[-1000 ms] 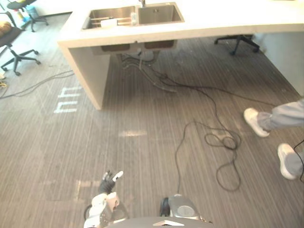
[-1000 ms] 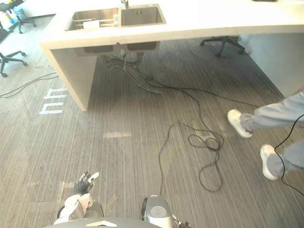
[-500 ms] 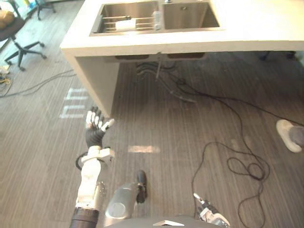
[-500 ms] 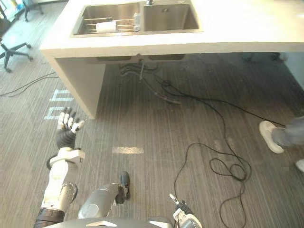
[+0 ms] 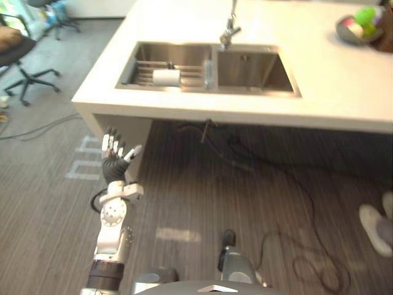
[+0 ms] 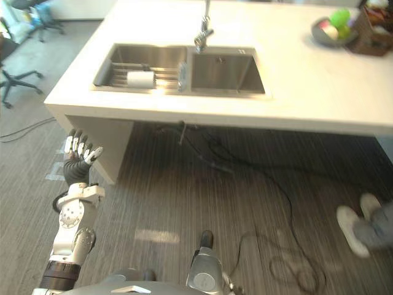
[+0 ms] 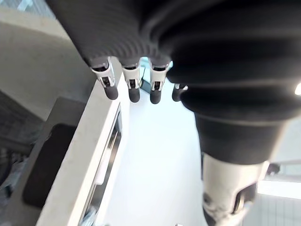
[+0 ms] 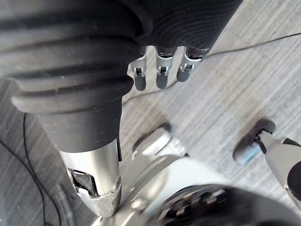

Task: Walk over to the sink, pick up the cup, carry it to the dishwasher, place the cup inside the dishwasher, then close the dishwasher door

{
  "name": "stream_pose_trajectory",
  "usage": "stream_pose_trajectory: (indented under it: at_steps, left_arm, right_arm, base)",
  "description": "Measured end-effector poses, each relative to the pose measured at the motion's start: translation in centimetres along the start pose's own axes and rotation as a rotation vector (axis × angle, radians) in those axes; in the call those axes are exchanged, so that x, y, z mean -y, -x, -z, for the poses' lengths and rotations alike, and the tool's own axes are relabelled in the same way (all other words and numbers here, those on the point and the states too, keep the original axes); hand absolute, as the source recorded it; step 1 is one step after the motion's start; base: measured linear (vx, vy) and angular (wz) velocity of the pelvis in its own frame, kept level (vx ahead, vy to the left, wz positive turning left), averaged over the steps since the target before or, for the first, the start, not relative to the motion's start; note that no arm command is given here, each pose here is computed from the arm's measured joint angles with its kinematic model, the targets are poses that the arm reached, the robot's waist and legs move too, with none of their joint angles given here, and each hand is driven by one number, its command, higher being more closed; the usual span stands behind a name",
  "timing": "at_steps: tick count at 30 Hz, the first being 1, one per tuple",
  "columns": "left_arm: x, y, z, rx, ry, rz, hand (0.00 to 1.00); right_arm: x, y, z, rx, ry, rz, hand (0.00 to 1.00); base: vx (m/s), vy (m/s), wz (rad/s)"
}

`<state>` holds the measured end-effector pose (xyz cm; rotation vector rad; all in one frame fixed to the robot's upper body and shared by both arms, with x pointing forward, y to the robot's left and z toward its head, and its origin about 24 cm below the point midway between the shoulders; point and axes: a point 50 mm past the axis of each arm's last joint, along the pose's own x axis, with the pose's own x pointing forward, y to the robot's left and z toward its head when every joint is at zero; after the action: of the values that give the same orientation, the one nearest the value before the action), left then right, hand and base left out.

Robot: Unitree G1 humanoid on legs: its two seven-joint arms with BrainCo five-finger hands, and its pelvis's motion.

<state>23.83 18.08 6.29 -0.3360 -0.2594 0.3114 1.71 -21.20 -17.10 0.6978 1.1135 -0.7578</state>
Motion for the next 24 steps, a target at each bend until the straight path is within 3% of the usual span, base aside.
stream_pose_trajectory:
  at_steps: [3,7,10,14,18,19,24]
  left_arm:
    - [-0.4,1.1,-0.1,0.022,0.035,-0.065,0.00]
    - [1.4,0.4,-2.5,0.152,-0.063,-0.008,0.00]
    - [1.6,0.0,-2.0,0.112,-0.091,-0.015,0.00]
    - [2.2,0.2,-1.3,0.060,-0.147,0.025,0.00]
    - [1.0,1.5,-3.0,0.095,-0.163,-0.013,0.00]
    - [0.3,1.5,-3.5,0.109,-0.162,-0.038,0.00]
    - [-0.7,1.1,-6.0,0.181,-0.135,0.017,0.00]
  right_arm:
    - [1.9,0.2,-0.5,-0.064,0.078,0.021,0.00]
    - [1.4,0.0,-1.2,-0.106,0.098,-0.007,0.00]
    - [1.4,0.0,-1.1,-0.146,0.079,-0.016,0.00]
    - [1.3,0.0,-0.2,-0.208,0.073,-0.018,0.00]
    - [1.4,-0.1,-2.3,-0.193,0.210,-0.016,0.00]
    - [1.2,-0.2,-3.7,-0.167,0.201,-0.022,0.00]
    - [-0.8,-0.4,-1.9,-0.190,0.100,-0.095,0.00]
  base:
    - [0.42,-0.423,0.27]
    - [0.20,-0.270,0.14]
    - [0.11,-0.182,0.28]
    - [0.08,-0.010,0.71]
    - [0.03,0.090,0.06]
    - [0.14,0.143,-0.65]
    - [0.17,0.079,-0.37]
